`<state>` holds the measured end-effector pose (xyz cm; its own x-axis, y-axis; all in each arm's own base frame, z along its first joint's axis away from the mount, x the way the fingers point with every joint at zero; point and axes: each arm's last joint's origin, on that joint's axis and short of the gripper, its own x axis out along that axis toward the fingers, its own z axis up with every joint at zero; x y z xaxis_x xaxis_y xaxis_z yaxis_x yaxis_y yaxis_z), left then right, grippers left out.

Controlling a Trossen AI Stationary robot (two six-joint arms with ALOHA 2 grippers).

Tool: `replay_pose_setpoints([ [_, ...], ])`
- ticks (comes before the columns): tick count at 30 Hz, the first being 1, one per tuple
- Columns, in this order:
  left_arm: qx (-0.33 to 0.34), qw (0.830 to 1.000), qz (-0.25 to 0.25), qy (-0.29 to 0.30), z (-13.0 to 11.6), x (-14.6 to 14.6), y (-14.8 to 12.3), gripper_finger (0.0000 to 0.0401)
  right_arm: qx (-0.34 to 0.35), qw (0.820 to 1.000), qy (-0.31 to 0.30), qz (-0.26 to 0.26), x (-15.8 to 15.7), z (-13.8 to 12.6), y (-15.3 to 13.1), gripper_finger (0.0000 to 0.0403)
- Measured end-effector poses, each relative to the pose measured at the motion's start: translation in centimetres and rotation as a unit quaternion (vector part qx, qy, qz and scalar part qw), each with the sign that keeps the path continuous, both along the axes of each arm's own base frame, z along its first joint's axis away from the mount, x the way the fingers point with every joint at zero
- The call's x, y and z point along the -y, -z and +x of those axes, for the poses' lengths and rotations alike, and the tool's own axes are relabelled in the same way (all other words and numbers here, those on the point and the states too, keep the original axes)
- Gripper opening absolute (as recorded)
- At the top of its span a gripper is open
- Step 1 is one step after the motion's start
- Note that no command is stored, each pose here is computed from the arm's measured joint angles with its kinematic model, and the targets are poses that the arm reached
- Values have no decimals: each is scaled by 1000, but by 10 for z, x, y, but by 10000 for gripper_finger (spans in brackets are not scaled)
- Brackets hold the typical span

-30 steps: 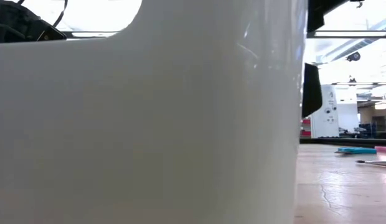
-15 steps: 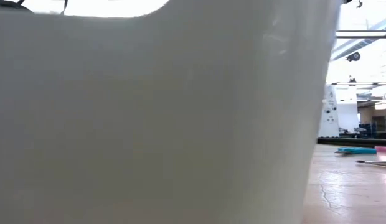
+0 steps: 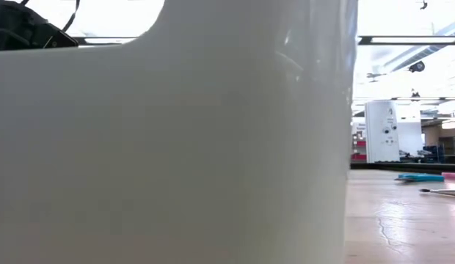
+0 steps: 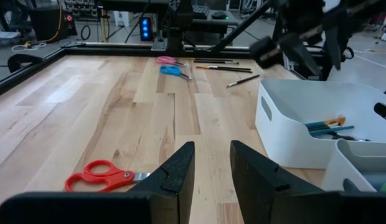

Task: Pick & Place Paint Supplies
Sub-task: Put the black paint brush into the white bin

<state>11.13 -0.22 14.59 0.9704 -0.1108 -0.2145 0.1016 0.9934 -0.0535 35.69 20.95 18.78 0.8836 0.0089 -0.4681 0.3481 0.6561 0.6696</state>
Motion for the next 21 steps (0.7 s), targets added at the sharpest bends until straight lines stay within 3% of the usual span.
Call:
replay_pose_setpoints([
  [10,0,1000,0,0,0,0,0,104,-60,998,2,-37,22,-36,-52,95],
  [15,0,1000,0,0,0,0,0,104,-137,990,-4,-17,34,-66,-69,95],
  [21,0,1000,0,0,0,0,0,104,-251,968,5,9,39,-96,-70,95],
])
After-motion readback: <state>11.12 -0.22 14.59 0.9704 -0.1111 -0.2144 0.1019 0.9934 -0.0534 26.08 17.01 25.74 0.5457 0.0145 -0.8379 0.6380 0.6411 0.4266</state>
